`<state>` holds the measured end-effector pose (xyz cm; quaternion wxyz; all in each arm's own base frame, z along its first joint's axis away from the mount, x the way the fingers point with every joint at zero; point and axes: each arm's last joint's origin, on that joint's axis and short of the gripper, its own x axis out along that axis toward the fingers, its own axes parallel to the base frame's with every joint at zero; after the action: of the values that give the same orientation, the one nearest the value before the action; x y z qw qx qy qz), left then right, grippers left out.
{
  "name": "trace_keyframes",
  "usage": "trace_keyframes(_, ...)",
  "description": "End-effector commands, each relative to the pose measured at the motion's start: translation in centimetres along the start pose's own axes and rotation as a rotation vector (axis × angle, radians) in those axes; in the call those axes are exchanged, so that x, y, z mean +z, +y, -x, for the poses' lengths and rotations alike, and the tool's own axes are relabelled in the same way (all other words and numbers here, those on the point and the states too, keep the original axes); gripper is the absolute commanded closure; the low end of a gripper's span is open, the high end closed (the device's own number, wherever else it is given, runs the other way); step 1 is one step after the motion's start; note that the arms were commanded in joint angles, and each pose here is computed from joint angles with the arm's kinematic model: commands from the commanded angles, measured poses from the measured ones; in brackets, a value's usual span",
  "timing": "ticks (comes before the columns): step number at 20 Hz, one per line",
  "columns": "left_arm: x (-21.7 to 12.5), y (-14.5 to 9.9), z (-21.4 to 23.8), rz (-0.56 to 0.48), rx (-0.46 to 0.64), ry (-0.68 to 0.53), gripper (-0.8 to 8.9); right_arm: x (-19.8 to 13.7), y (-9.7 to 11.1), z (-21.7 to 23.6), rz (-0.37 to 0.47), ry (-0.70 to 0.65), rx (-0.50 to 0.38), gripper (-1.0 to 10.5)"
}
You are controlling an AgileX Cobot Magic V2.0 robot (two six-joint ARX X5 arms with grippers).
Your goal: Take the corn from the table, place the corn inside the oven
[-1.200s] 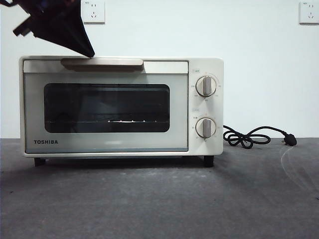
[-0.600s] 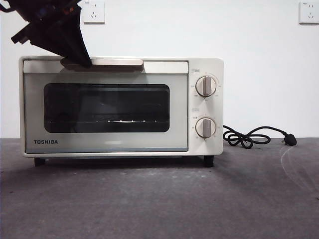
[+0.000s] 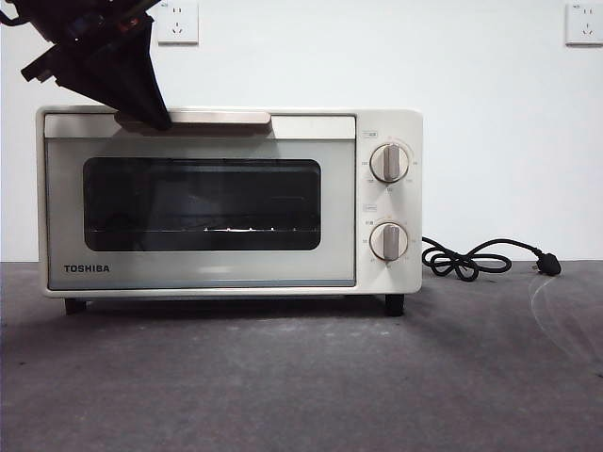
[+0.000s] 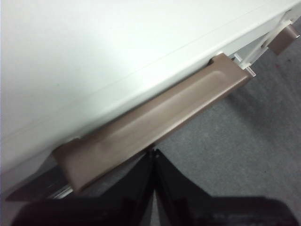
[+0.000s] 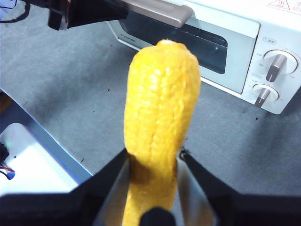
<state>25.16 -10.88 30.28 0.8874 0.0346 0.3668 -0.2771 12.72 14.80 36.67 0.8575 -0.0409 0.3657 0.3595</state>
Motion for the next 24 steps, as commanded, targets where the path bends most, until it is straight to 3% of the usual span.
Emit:
trace_keyframes(1, 0.0, 0.0, -0.2, -0.007, -0.002, -0.017, 8.19, 0.0, 0.0, 0.0, -0.003, -0.002, 0.0, 9.6)
trace_keyframes(14, 1.2, -0.5, 0.2, -0.026, -0.125, -0.112, 8.19, 0.1, -0.1, 0.0, 0.002, -0.013, -0.045, 9.6)
trace_keyframes(17, 1.5, -0.4, 0.2, -0.034, -0.117, -0.139, 8.19, 0.1, -0.1, 0.0, 0.002, -0.014, -0.046, 9.6)
trace_keyframes(24, 1.7, 0.0, 0.2, -0.04, 0.017, -0.161, 8.19, 0.1, -0.1, 0.0, 0.002, -0.014, -0.046, 9.6)
